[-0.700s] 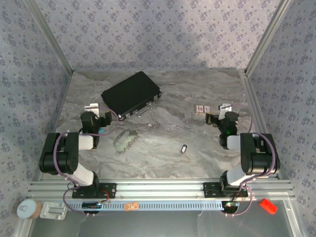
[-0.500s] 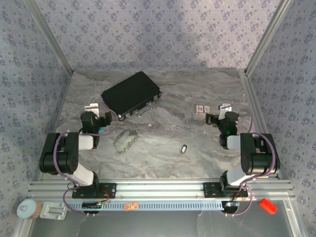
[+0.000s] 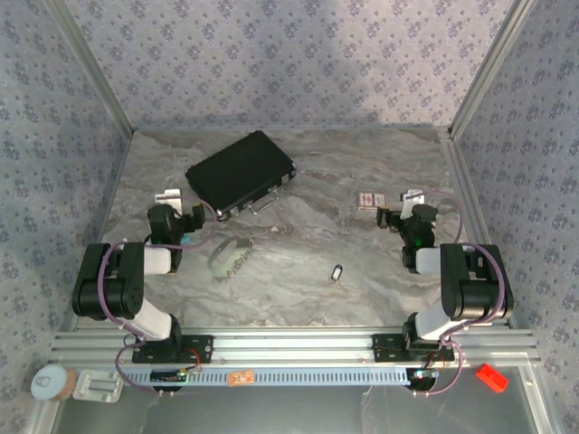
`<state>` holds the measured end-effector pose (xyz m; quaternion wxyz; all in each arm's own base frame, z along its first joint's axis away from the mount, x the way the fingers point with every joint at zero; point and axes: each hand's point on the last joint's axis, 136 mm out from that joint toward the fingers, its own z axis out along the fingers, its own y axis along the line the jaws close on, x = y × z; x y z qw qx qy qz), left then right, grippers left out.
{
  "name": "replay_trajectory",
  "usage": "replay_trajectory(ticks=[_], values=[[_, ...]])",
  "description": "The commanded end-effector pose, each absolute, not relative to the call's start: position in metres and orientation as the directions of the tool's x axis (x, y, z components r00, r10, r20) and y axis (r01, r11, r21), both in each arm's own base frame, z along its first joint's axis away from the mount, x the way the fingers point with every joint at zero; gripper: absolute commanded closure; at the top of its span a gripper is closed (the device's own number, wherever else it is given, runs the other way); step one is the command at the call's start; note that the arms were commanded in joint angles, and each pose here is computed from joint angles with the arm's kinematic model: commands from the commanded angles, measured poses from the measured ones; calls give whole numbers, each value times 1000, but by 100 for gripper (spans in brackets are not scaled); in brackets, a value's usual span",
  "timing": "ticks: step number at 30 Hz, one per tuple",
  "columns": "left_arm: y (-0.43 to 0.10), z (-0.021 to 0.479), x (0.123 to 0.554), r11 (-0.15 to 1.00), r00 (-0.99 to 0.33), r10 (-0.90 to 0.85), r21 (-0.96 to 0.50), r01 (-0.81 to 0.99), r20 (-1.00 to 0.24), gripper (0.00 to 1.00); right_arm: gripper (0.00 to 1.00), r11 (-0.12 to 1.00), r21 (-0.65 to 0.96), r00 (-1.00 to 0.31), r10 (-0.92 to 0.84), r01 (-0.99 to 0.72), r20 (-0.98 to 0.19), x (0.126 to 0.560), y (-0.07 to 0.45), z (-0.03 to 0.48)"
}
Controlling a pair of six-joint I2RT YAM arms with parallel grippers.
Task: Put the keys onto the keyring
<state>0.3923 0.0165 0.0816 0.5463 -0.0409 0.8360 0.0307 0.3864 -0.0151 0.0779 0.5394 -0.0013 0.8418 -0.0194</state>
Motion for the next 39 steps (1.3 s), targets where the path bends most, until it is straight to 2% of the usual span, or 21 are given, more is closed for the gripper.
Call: replay_trajectory(ticks=[1, 13, 18, 22, 23, 26, 30, 35, 39], values=[[17, 89, 398, 996, -382, -34, 1, -90, -924, 0, 1, 999, -25, -406, -12, 27, -914, 392, -16, 84], [16, 91, 398, 997, -377, -33, -2, -82, -926, 0, 1, 1000, -16, -410, -10, 11, -912, 392, -14, 85], [17, 121, 395, 996, -393, -34, 1, -87, -919, 0, 1, 999, 21, -497, 36, 36, -867, 391, -14, 118], [20, 153, 386, 994, -354, -41, -2, -109, -934, 0, 1, 996, 85, -457, 81, 12, -886, 377, 3, 150], [21, 161, 383, 993, -337, -57, -18, -118, -940, 0, 1, 995, 102, -442, 90, -4, -893, 373, 9, 158], [17, 178, 375, 988, -309, -128, -95, -121, -942, 0, 11, 978, 190, -412, 141, -81, -900, 361, 33, 175], [4, 189, 367, 965, -328, -262, -244, -96, -908, 0, 16, 941, 276, -453, 162, -197, -876, 345, 71, 184], [-35, 177, 354, 846, -469, -491, -530, -56, -734, 1, 25, 890, 312, -580, 69, -331, -812, 318, 132, 179], [-71, 153, 331, 816, -637, -485, -572, -83, -599, 1, 27, 848, 291, -624, -59, -443, -779, 295, 176, 171]])
